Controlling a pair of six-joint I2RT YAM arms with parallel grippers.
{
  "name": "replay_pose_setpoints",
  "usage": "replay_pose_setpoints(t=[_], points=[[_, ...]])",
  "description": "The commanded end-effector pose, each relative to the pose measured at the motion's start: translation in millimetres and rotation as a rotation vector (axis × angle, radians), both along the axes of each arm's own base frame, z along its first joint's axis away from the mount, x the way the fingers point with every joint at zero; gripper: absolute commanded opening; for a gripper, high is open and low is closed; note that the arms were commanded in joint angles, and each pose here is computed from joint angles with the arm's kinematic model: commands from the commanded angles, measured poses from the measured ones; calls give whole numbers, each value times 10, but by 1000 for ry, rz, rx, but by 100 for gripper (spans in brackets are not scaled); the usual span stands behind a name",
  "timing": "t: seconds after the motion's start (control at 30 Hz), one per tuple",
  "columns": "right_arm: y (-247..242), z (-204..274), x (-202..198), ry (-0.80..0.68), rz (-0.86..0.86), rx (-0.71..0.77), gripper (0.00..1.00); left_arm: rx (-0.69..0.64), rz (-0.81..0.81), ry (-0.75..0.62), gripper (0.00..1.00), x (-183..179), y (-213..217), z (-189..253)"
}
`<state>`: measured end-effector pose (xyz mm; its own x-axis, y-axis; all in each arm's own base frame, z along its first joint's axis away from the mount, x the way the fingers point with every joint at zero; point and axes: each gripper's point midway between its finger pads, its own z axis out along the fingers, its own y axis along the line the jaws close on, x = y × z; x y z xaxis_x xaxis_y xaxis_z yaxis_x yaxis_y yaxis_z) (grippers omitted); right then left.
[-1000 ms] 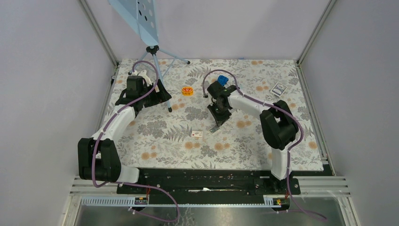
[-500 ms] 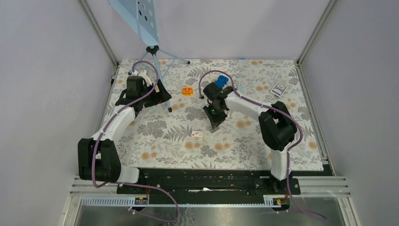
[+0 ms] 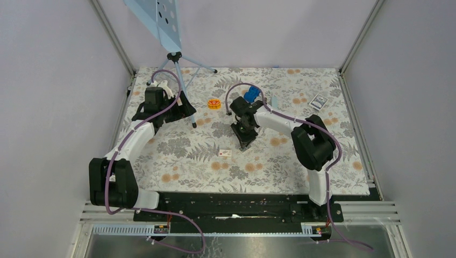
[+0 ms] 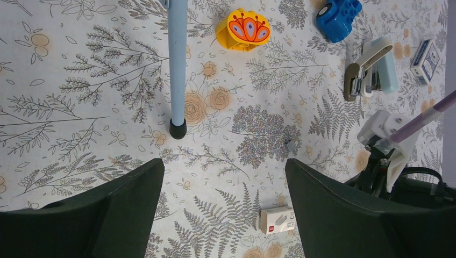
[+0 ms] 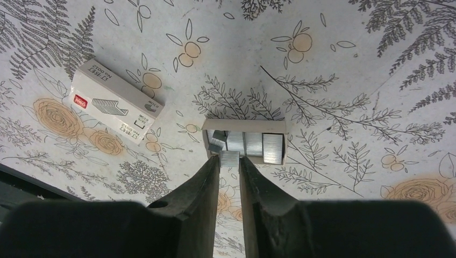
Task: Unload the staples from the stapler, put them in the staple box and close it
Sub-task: Place the staple in the staple box.
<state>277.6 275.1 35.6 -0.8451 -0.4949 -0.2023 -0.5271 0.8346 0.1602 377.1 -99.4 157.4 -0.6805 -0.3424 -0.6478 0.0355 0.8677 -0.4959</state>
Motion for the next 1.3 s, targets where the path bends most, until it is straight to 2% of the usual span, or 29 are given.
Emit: replay_pose_setpoints(t=[0.0, 0.43, 0.73, 0.9, 1.03, 1.27], points=[[149, 45, -9, 2, 22, 30, 28, -15, -5, -81, 87, 48, -18, 227], [140, 62, 45, -24, 21, 13, 34, -15, -5, -79, 87, 53, -19, 219], [202, 493, 212, -160, 4, 83, 44, -14, -5, -81, 87, 54, -17, 222], [26, 415, 283, -190, 6, 0, 49, -14, -5, -82, 87, 52, -17, 227], [-29, 362, 312, -187, 21, -13, 51, -16, -7, -82, 87, 48, -22, 235], [-110, 221, 263, -149, 54, -32, 61, -19, -9, -81, 87, 39, -28, 234]])
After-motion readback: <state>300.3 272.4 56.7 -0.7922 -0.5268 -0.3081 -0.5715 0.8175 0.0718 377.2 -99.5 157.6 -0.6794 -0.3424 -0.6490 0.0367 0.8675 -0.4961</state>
